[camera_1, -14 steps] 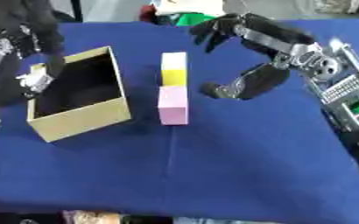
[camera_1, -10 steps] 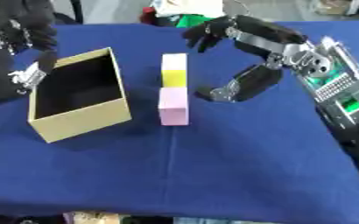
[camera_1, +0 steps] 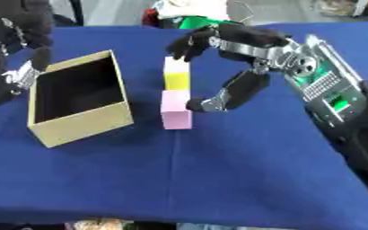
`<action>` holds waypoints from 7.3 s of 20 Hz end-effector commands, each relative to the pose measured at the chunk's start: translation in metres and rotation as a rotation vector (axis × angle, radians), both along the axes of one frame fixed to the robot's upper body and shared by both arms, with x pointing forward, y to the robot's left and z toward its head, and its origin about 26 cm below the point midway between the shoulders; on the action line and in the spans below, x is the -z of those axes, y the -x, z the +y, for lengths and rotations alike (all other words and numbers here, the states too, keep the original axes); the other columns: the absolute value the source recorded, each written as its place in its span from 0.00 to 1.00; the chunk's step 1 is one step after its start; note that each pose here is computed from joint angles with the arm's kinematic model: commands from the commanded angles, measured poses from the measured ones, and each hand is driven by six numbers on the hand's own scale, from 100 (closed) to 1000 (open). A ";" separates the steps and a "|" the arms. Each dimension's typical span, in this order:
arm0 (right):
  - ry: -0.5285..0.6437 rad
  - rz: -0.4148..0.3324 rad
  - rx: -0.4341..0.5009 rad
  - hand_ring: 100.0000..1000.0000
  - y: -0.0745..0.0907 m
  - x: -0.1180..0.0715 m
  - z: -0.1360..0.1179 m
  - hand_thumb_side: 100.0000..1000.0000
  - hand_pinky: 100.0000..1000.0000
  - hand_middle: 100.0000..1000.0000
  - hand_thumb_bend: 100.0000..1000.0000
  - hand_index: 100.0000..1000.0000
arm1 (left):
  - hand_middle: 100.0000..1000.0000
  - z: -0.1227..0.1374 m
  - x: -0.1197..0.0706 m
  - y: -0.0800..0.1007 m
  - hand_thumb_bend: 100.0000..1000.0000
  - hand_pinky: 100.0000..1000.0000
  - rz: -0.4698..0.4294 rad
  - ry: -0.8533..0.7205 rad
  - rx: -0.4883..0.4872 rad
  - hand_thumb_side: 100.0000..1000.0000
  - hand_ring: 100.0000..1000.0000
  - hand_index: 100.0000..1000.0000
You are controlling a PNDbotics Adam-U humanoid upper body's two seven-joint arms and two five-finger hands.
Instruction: Pick up objects on the table and place them in the box.
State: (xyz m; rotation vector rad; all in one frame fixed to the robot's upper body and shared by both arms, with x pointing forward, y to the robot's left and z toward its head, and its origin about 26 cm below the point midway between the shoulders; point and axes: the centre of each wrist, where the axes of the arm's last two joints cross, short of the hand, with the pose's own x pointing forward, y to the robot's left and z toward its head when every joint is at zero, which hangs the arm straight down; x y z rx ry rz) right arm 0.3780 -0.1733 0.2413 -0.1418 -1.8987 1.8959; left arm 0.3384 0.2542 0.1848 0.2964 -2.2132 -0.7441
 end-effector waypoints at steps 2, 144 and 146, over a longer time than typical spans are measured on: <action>0.048 -0.006 -0.026 0.76 -0.005 -0.003 0.011 0.30 0.78 0.77 0.35 0.94 | 0.62 -0.001 -0.012 0.001 0.32 0.60 -0.036 -0.006 0.013 0.55 0.62 0.82; 0.114 -0.490 0.150 0.79 -0.067 0.011 0.070 0.47 0.86 0.70 0.54 1.00 | 0.63 -0.066 -0.049 0.009 0.25 0.62 -0.135 0.058 0.364 0.57 0.63 0.82; 0.054 -0.508 0.170 0.79 -0.065 0.007 0.069 0.46 0.86 0.70 0.53 1.00 | 0.63 -0.066 -0.048 0.009 0.25 0.62 -0.133 0.058 0.363 0.57 0.63 0.82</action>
